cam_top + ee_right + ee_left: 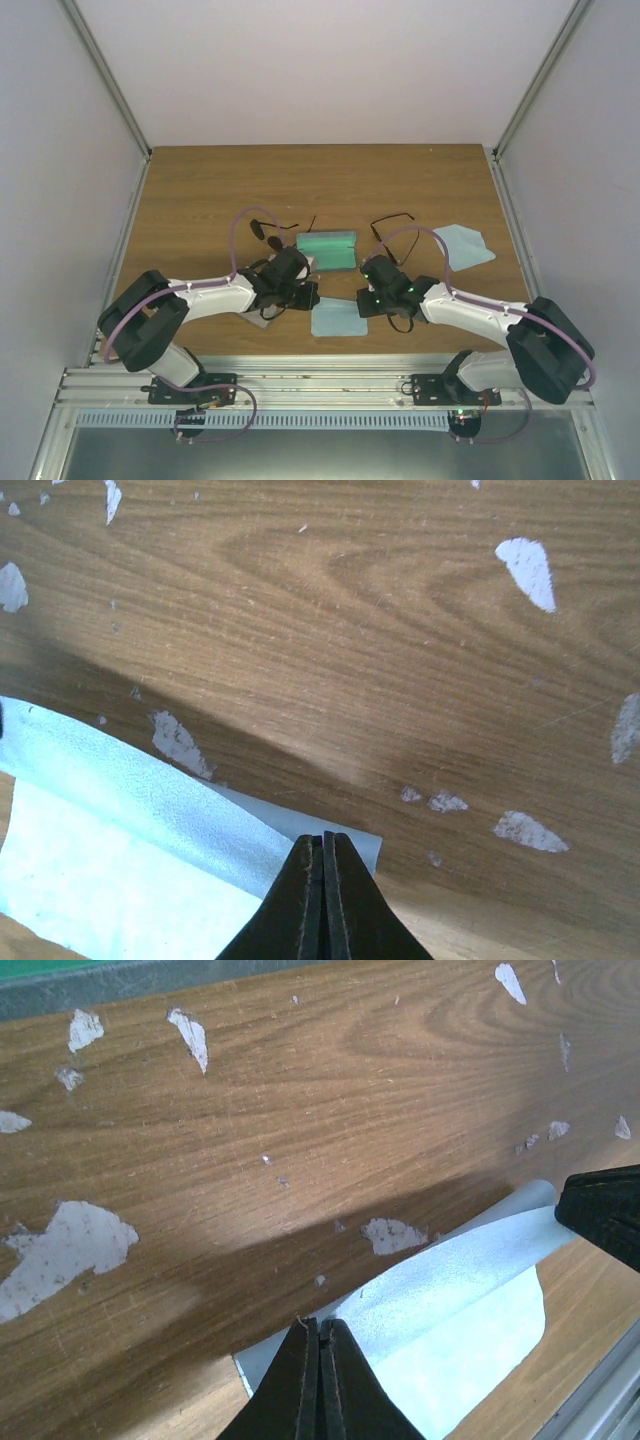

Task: Organize the sunglasses
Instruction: Fold the glasses cleaning cloth at the center of the board, then pick up the glasses cleaning cloth from the center of the board.

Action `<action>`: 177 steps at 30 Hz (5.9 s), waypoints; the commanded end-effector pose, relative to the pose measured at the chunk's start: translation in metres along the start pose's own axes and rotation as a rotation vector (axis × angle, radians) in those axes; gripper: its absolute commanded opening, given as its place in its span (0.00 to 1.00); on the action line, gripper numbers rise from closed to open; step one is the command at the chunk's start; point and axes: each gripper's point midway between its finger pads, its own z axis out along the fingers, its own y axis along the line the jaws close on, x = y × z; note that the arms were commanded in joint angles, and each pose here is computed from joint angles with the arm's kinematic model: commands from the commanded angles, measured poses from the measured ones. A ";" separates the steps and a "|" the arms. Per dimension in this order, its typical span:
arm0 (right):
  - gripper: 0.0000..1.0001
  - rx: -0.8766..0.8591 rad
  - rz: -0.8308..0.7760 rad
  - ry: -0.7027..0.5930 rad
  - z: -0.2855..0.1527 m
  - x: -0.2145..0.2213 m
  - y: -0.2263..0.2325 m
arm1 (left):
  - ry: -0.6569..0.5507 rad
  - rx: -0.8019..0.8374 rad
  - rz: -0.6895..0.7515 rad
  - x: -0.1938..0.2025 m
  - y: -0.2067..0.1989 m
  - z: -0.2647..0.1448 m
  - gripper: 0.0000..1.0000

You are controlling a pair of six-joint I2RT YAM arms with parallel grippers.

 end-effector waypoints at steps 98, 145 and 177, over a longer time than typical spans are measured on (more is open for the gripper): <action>0.23 0.181 0.148 -0.043 -0.015 0.008 -0.031 | 0.085 0.084 -0.098 0.035 -0.004 0.006 0.13; 0.39 0.223 0.060 0.115 -0.002 0.041 0.001 | 0.072 -0.132 -0.210 0.042 0.008 -0.020 0.40; 0.01 0.188 0.051 0.212 0.021 0.073 0.006 | 0.163 -0.182 -0.281 0.077 0.024 0.008 0.22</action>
